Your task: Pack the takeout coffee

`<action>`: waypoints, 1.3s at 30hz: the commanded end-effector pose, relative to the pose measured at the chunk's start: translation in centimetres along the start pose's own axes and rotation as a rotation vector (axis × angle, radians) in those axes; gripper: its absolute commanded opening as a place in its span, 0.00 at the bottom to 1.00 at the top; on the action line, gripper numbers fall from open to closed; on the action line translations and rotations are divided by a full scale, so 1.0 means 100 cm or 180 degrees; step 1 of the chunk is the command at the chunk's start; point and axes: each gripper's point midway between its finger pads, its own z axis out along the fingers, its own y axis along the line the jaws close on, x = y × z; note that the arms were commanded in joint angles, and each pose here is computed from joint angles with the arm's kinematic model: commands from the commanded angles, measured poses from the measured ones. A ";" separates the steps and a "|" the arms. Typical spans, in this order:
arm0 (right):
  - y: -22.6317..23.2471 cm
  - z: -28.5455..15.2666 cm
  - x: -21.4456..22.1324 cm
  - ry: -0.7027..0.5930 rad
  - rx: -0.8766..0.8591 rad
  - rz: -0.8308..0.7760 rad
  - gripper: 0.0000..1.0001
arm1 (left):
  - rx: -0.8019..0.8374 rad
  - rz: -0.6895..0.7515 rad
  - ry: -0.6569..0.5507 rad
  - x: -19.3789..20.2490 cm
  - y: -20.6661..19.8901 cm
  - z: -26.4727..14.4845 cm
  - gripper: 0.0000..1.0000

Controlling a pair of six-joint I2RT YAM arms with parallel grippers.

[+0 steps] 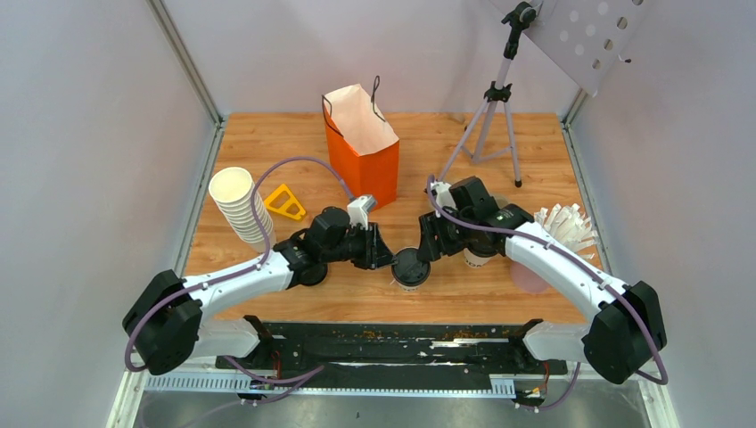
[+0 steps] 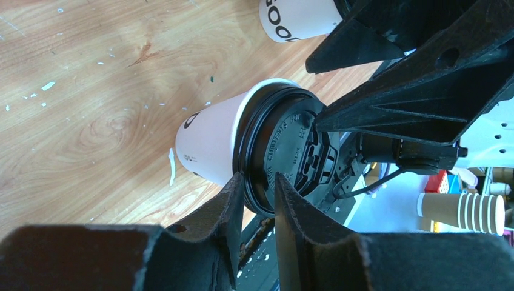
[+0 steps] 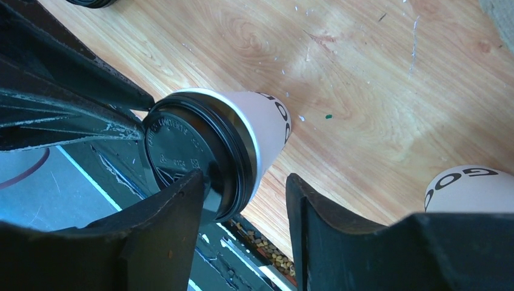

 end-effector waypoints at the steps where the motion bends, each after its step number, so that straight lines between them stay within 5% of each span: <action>1: 0.004 -0.009 -0.011 -0.0110 -0.0009 -0.0034 0.50 | 0.0072 0.0072 -0.0084 -0.011 -0.009 0.004 0.32; 9: -0.001 -0.003 -0.007 -0.0049 0.0007 -0.0111 0.44 | -0.0101 0.0117 -0.0109 -0.015 -0.001 0.003 0.30; 21: -0.005 0.000 -0.010 -0.0067 0.0062 -0.0093 0.35 | -0.0034 0.0027 -0.0189 -0.016 -0.014 -0.021 0.50; 39: -0.007 0.014 0.008 -0.0013 -0.0027 0.0020 0.33 | -0.0053 -0.0041 -0.0082 -0.010 -0.004 0.000 0.49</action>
